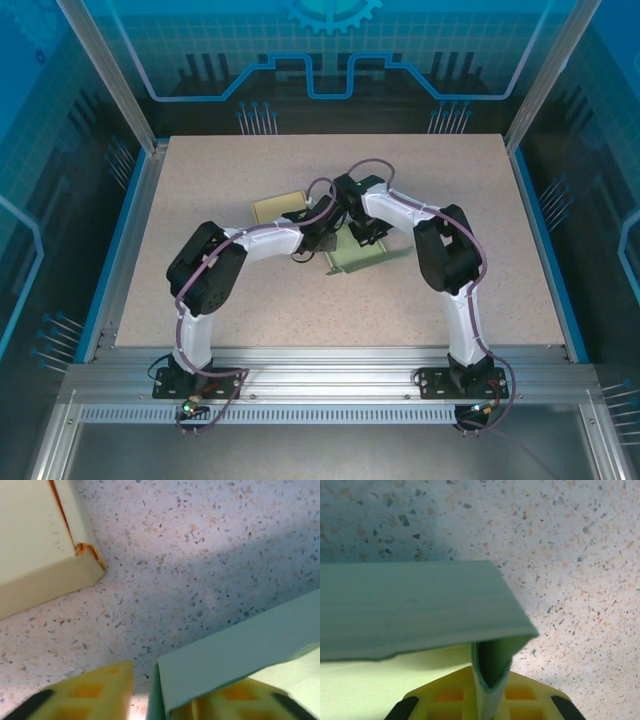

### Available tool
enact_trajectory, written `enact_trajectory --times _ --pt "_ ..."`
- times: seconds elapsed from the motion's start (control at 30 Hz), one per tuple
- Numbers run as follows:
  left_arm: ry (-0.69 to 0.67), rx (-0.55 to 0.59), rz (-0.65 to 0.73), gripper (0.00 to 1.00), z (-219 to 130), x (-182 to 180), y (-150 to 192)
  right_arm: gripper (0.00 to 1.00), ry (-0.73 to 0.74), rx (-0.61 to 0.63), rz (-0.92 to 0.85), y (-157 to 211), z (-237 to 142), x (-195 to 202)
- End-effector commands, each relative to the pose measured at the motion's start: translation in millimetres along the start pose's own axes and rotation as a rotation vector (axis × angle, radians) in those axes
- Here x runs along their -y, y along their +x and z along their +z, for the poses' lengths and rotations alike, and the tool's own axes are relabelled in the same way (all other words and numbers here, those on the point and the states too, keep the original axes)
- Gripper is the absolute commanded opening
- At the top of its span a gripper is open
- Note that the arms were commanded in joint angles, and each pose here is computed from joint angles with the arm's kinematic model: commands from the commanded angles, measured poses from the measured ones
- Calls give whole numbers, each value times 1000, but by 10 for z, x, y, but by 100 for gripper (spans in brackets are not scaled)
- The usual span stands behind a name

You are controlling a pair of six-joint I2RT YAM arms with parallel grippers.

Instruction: Fold the paper box

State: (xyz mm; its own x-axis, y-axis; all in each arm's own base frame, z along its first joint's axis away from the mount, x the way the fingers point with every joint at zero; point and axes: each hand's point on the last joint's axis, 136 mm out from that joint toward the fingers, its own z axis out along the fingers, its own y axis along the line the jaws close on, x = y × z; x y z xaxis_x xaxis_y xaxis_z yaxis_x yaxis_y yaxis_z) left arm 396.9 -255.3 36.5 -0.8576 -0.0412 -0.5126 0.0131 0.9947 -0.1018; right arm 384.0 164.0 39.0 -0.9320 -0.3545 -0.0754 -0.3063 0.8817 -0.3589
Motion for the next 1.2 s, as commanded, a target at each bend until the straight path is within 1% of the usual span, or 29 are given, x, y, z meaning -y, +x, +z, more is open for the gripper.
enact_trajectory --times 0.0,0.07,0.13,0.27,0.37,0.43,0.53,0.63,0.73,0.87,1.03,1.17 --pt "51 29 11 55 -291 106 -138 8 -77 -153 -95 318 411 -222" --pt "100 79 6 61 -487 195 -324 8 -84 -151 -112 316 401 -234" --pt "133 117 -7 64 -635 218 -456 8 -93 -145 -134 313 385 -251" --pt "191 170 -74 65 -799 98 -627 8 -119 -131 -189 317 335 -321" --pt "284 184 -156 67 -845 15 -668 9 -124 -129 -232 314 304 -375" --pt "307 191 -178 66 -857 -62 -659 12 -122 -134 -262 310 295 -406" --pt "246 171 -150 53 -812 -223 -554 20 -103 -136 -315 287 267 -456" --pt "193 137 -114 48 -716 -347 -373 29 -85 -126 -344 226 198 -483" --pt "156 114 -96 42 -626 -449 -218 41 -86 -92 -353 121 78 -510" --pt "119 86 -66 27 -536 -538 -89 53 -76 -37 -347 -36 -119 -474" --pt "95 54 -31 20 -482 -602 40 62 -72 73 -325 -281 -524 -355" --pt "90 20 -10 16 -447 -653 190 65 -103 194 -294 -443 -992 -279"
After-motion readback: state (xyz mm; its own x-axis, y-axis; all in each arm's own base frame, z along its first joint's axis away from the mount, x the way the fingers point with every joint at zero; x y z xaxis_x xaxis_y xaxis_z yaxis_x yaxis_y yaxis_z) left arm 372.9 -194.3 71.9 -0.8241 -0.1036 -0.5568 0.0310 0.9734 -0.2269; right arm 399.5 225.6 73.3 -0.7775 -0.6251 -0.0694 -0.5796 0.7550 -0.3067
